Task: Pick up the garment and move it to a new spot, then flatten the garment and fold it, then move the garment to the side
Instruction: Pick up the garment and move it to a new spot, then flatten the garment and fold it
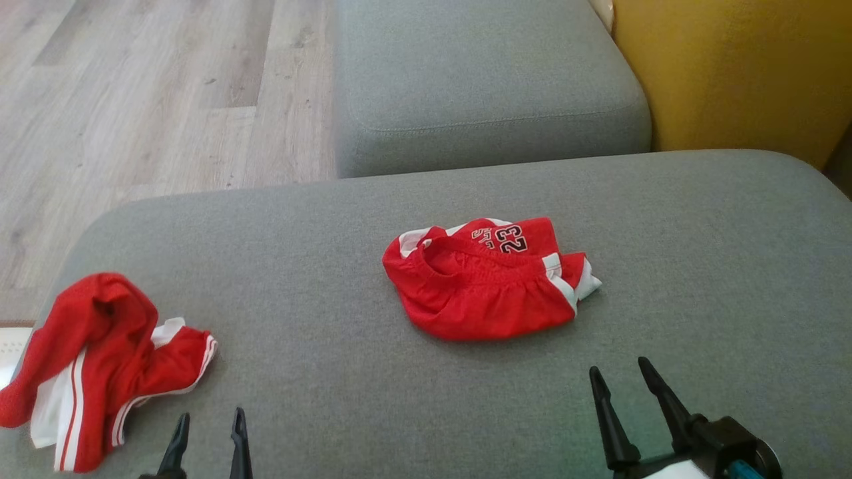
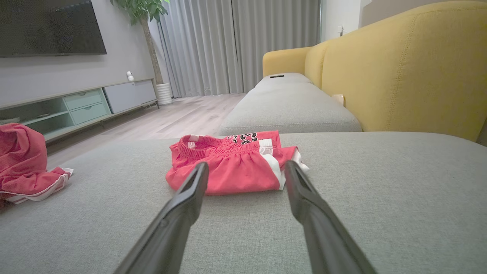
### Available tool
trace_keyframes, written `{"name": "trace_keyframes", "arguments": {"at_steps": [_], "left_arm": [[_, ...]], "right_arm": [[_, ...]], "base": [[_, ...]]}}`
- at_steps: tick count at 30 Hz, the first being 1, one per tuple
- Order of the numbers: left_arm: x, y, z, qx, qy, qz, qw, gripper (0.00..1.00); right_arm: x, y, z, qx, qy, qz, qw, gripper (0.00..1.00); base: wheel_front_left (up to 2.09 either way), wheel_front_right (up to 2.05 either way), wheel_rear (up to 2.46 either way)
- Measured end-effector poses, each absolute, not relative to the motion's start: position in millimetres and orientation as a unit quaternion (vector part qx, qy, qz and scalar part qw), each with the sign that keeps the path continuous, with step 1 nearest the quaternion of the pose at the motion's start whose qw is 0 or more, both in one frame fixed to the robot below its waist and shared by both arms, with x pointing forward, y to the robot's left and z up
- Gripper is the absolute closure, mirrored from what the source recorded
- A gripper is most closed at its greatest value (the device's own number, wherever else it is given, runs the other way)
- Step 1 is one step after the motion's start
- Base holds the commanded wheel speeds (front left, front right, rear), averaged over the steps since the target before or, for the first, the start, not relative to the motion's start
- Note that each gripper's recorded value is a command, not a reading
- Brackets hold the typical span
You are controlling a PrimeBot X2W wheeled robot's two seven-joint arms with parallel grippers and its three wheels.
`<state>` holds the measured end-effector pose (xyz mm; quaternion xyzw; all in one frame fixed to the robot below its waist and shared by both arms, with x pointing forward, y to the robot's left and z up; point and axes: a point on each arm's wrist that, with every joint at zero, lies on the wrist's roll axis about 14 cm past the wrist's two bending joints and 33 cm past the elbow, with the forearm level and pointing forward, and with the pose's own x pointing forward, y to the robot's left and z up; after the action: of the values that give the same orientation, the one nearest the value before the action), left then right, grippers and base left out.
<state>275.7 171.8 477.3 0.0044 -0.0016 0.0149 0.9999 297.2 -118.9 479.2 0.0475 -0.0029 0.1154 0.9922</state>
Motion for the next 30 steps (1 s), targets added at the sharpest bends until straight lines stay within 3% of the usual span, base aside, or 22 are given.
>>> {"name": "trace_keyframes", "arguments": {"at_steps": [30], "left_arm": [[281.0,156.9,473.1,0.009,0.009,-0.012,1.000,0.00]], "right_arm": [[298.3,-118.3,469.9,0.054,0.015,0.114,0.992,0.00]], "base": [[0.00,0.00,0.00]]}}
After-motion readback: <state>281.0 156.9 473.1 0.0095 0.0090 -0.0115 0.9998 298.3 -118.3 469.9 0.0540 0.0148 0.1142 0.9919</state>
